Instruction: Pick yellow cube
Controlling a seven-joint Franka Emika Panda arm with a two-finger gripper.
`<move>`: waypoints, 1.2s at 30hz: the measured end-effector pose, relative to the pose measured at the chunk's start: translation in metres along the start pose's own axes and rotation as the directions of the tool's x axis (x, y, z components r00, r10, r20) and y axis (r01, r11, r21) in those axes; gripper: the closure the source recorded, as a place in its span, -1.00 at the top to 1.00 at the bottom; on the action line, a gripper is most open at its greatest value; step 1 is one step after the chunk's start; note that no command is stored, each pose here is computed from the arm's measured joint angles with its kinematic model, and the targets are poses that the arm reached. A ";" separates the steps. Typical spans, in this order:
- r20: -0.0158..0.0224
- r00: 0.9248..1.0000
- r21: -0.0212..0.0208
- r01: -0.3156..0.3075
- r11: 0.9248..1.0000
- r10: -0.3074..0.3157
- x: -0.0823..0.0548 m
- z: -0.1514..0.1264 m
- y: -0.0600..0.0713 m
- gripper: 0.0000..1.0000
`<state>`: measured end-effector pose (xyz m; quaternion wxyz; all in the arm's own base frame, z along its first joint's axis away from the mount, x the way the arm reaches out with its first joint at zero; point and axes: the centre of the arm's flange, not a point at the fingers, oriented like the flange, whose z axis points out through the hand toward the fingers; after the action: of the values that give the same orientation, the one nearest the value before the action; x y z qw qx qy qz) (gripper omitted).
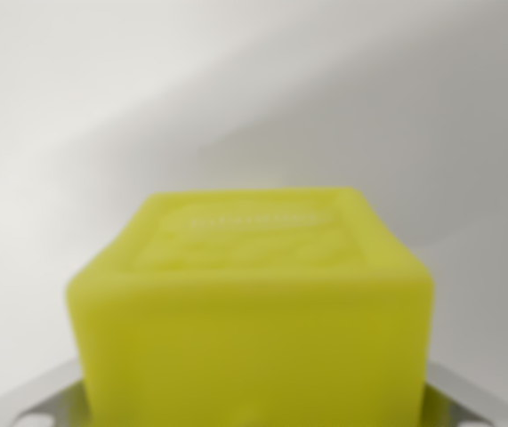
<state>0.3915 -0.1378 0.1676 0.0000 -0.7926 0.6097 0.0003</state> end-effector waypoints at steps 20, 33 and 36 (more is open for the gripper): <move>0.000 1.000 0.000 0.000 1.000 0.000 0.000 -0.049 0.000 -1.00; 0.001 1.000 -0.001 0.000 1.000 0.000 0.000 -0.081 0.000 -1.00; 0.001 1.000 -0.001 0.000 1.000 0.000 0.000 -0.089 0.000 -1.00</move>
<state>0.3912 -0.1378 0.2563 0.0000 -0.7925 0.6098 0.0009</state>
